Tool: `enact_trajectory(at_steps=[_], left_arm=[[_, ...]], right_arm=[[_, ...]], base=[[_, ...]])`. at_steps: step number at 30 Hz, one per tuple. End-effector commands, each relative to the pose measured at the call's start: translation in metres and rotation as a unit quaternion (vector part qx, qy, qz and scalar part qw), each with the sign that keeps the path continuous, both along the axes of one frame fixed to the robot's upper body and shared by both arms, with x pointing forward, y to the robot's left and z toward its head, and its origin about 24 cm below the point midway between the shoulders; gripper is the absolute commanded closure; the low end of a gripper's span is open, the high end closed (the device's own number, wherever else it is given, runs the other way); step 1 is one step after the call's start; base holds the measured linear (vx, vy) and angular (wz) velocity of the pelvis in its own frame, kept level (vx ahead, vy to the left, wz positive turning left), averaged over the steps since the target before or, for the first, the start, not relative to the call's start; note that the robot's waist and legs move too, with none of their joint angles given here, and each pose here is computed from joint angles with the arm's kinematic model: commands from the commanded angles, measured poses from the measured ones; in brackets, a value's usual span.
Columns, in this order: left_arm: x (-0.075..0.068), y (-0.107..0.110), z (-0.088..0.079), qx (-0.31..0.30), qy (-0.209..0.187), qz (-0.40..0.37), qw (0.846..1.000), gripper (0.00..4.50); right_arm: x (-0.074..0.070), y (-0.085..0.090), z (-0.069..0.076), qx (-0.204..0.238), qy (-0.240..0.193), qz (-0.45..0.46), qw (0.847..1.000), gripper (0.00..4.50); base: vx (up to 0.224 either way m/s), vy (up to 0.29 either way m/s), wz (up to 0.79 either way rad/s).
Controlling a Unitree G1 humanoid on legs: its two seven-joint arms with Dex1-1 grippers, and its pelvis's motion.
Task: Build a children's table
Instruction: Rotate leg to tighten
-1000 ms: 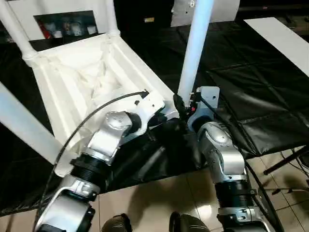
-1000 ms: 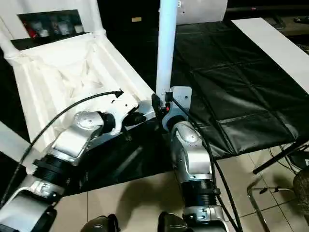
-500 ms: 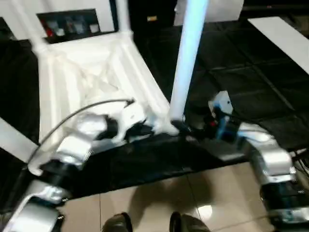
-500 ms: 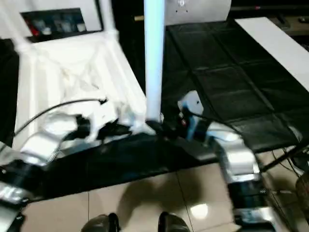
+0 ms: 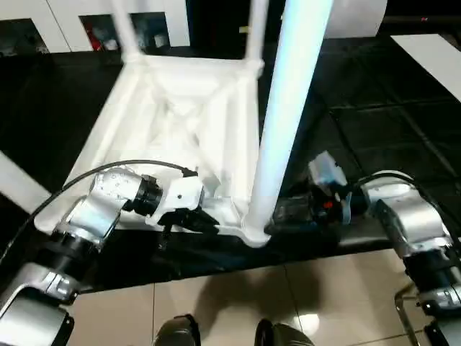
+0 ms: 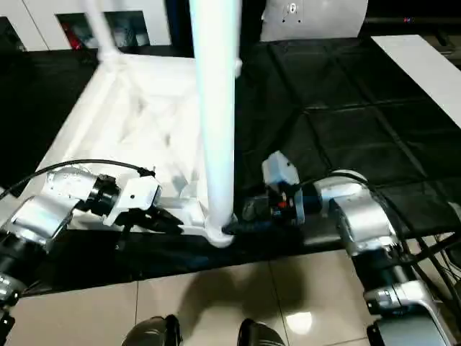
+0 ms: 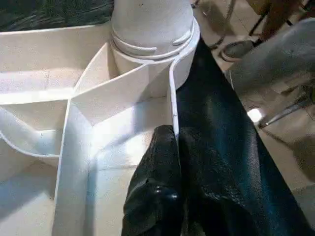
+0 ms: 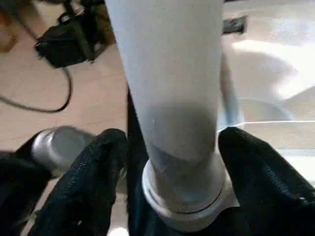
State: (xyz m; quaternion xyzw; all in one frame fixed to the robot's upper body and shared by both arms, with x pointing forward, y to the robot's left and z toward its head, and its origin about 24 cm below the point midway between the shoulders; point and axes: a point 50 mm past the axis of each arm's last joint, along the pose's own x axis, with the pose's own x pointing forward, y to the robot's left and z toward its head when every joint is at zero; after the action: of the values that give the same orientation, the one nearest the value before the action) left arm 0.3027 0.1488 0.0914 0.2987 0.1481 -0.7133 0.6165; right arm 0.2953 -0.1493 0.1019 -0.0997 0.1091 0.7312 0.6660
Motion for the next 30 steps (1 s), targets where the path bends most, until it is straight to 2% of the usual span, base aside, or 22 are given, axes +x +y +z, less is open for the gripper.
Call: enact_trajectory(at_steps=[1, 10, 12, 17, 20, 21, 25, 30], left_arm=[[-0.007, -0.008, -0.013, 0.046, 0.022, -0.051, 0.997, 4.50], [-0.003, -0.009, -0.012, 0.048, 0.016, -0.060, 0.997, 4.50], [-0.003, -0.008, -0.012, 0.049, 0.015, -0.060, 0.997, 4.50], [-0.001, -0.007, -0.013, 0.045, 0.016, -0.049, 0.998, 4.50], [0.000, -0.007, -0.012, 0.029, 0.021, -0.027, 0.999, 4.50], [0.002, -0.009, -0.011, 0.011, 0.021, 0.004, 1.000, 4.50], [0.006, -0.016, -0.009, -0.023, 0.019, 0.075, 0.997, 4.50], [0.006, -0.027, -0.009, -0.056, 0.020, 0.128, 0.990, 4.50]], right_arm=[[-0.001, 0.001, 0.001, -0.007, -0.004, 0.025, 1.000, 1.52], [0.001, 0.005, -0.002, -0.012, 0.002, 0.054, 0.998, 2.07], [0.000, 0.005, -0.003, -0.011, 0.005, 0.057, 0.998, 2.37], [-0.004, 0.006, -0.004, 0.000, 0.020, 0.059, 0.998, 2.60], [-0.008, 0.006, -0.005, 0.017, 0.035, 0.050, 0.998, 2.66], [-0.011, 0.006, -0.007, 0.033, 0.052, 0.027, 0.998, 2.83], [-0.018, 0.011, -0.010, 0.070, 0.072, -0.029, 0.995, 3.11], [-0.025, 0.012, -0.017, 0.089, 0.087, -0.098, 0.987, 3.46]], base=[[0.000, 0.000, 0.00], [0.000, 0.000, 0.00], [0.000, 0.000, 0.00], [0.000, 0.000, 0.00], [0.000, 0.000, 0.00], [0.000, 0.000, 0.00], [0.000, 0.000, 0.00], [0.000, 0.000, 0.00]])
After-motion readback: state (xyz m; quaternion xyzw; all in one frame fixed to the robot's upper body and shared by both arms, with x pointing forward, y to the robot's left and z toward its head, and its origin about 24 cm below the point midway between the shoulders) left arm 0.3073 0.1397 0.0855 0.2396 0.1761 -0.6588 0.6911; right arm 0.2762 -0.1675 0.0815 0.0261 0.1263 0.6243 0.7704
